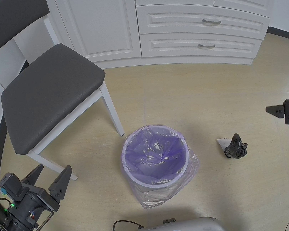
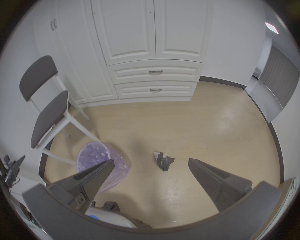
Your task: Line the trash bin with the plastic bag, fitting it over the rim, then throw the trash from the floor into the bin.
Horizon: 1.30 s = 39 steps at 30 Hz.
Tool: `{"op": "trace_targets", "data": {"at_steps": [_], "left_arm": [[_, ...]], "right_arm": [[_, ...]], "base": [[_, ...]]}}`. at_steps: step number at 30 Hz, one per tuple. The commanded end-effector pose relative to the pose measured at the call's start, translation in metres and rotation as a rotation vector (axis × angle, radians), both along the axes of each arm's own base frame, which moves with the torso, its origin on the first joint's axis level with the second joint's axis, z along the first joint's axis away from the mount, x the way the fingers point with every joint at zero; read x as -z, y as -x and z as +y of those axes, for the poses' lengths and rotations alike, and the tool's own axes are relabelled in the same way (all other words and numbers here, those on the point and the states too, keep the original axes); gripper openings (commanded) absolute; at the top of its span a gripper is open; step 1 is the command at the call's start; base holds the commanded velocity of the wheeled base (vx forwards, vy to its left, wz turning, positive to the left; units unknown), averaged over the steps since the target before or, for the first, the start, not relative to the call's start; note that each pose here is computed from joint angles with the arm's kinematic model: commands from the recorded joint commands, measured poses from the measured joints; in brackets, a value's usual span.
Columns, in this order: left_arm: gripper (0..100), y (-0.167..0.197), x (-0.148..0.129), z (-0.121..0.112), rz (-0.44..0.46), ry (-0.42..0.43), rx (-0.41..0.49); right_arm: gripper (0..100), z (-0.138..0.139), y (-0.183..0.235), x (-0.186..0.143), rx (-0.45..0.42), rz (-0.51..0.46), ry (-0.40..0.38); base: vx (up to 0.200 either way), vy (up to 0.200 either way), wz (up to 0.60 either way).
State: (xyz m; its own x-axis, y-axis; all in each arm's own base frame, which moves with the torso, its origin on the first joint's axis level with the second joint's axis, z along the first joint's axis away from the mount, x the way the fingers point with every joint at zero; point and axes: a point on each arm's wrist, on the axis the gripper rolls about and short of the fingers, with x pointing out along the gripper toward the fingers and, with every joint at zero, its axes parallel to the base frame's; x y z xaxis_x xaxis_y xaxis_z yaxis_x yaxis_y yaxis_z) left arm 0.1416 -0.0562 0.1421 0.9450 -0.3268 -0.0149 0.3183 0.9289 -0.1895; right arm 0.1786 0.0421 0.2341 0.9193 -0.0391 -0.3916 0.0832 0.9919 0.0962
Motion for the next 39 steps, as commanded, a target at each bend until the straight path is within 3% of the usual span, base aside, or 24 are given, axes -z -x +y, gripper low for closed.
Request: {"op": "trace_targets", "data": {"at_steps": [1, 6, 13, 18, 27, 39], "left_arm": [[100, -0.015, -0.004, -0.004, -0.003, 0.003, -0.025], [100, -0.037, -0.01, -0.01, -0.032, -0.051, -0.033], [100, -0.034, -0.017, 0.003, -0.079, -0.075, -0.101], [100, -0.029, -0.026, 0.006, -0.131, -0.081, -0.113], [100, -0.02, -0.033, 0.009, -0.169, -0.068, -0.111], [100, -0.02, -0.033, 0.009, -0.167, -0.068, -0.114]], "right_arm": [[100, -0.003, -0.007, -0.02, 0.027, -0.033, -0.024], [100, -0.005, 0.0, -0.014, 0.0, -0.015, 0.066], [100, -0.005, -0.001, 0.001, -0.04, 0.022, 0.169], [100, -0.004, -0.014, 0.01, -0.036, 0.057, 0.178], [100, -0.029, -0.081, 0.065, 0.093, 0.241, 0.18], [100, -0.03, -0.151, 0.169, 0.034, 0.39, 0.14]], "base": [[0.0, 0.0, 0.0], [0.0, 0.0, 0.0], [0.0, 0.0, 0.0], [0.0, 0.0, 0.0], [0.0, 0.0, 0.0], [0.0, 0.0, 0.0]]}}
